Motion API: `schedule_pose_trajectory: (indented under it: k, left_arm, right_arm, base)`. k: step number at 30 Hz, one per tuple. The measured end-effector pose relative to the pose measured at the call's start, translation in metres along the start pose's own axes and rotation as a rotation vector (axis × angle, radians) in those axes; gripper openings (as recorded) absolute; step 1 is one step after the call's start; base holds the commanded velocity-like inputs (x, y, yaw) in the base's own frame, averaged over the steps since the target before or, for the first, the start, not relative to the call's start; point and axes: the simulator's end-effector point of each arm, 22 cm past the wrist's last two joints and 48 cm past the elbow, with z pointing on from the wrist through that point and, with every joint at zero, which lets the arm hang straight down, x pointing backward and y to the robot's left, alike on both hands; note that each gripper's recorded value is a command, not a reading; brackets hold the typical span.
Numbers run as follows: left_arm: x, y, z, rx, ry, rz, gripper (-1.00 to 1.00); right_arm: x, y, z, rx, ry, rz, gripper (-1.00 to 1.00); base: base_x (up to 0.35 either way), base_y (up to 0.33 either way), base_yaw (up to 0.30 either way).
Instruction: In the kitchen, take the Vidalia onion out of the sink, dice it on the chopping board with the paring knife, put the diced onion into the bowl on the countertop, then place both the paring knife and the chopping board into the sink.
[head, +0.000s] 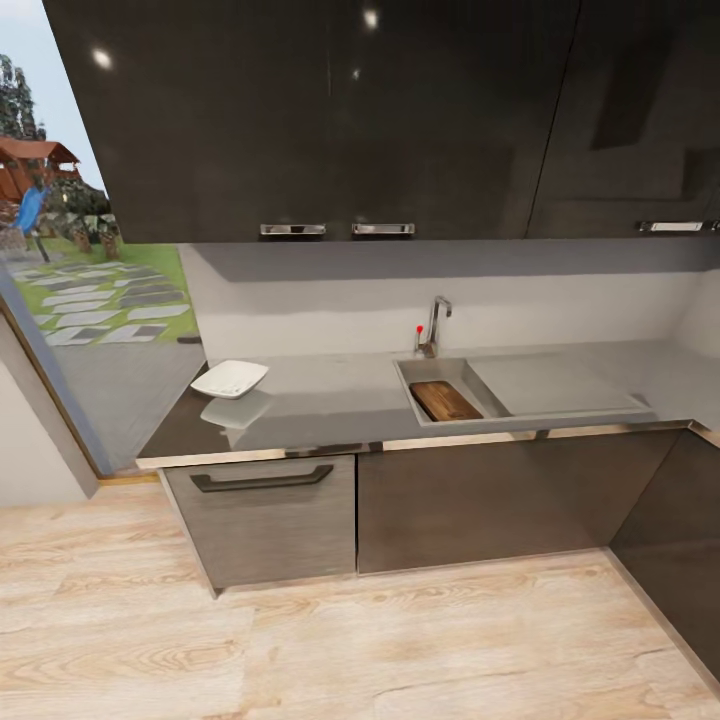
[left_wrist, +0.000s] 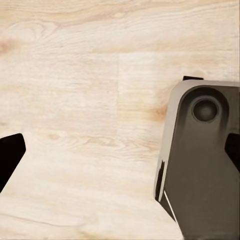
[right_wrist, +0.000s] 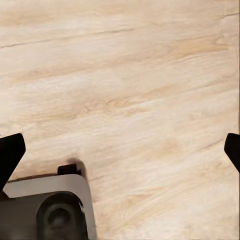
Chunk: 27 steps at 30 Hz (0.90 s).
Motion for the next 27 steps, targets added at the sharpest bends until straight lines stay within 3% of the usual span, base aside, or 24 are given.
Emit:
schedule_pose_trajectory:
  k: [2,4,8,11,12,16,20,27]
  left_arm:
    - [0.009,0.003,-0.002,-0.005,0.022,-0.001,1.0]
    - [0.023,0.006,-0.005,-0.014,0.054,-0.008,1.0]
    - [0.038,0.006,-0.007,-0.016,0.106,-0.021,1.0]
    - [0.047,0.001,-0.009,0.009,0.147,-0.018,1.0]
    - [0.051,-0.009,-0.01,0.053,0.165,-0.018,1.0]
    - [0.054,-0.021,-0.011,0.112,0.177,-0.022,1.0]
    - [0.054,-0.023,-0.012,0.121,0.18,-0.021,1.0]
    - [0.052,-0.027,-0.011,0.131,0.169,-0.018,1.0]
  right_arm:
    - [0.016,-0.003,0.0,0.008,0.07,0.0,1.0]
    - [0.043,-0.005,-0.004,0.017,0.193,0.033,1.0]
    - [0.079,0.016,-0.016,-0.072,0.33,0.1,1.0]
    - [0.103,0.019,-0.028,-0.099,0.376,0.108,1.0]
    - [0.118,0.021,-0.036,-0.111,0.401,0.11,1.0]
    - [0.142,0.027,-0.051,-0.142,0.447,0.111,1.0]
    - [0.152,0.029,-0.056,-0.145,0.489,0.11,1.0]
    - [0.151,0.029,-0.056,-0.144,0.488,0.117,1.0]
  base:
    - [0.0,0.0,0.0]
    - [0.0,0.0,0.0]
    - [0.0,0.0,0.0]
    - [0.0,0.0,0.0]
    - [0.0,0.0,0.0]
    - [0.0,0.0,0.0]
    - [0.0,0.0,0.0]
    - [0.0,0.0,0.0]
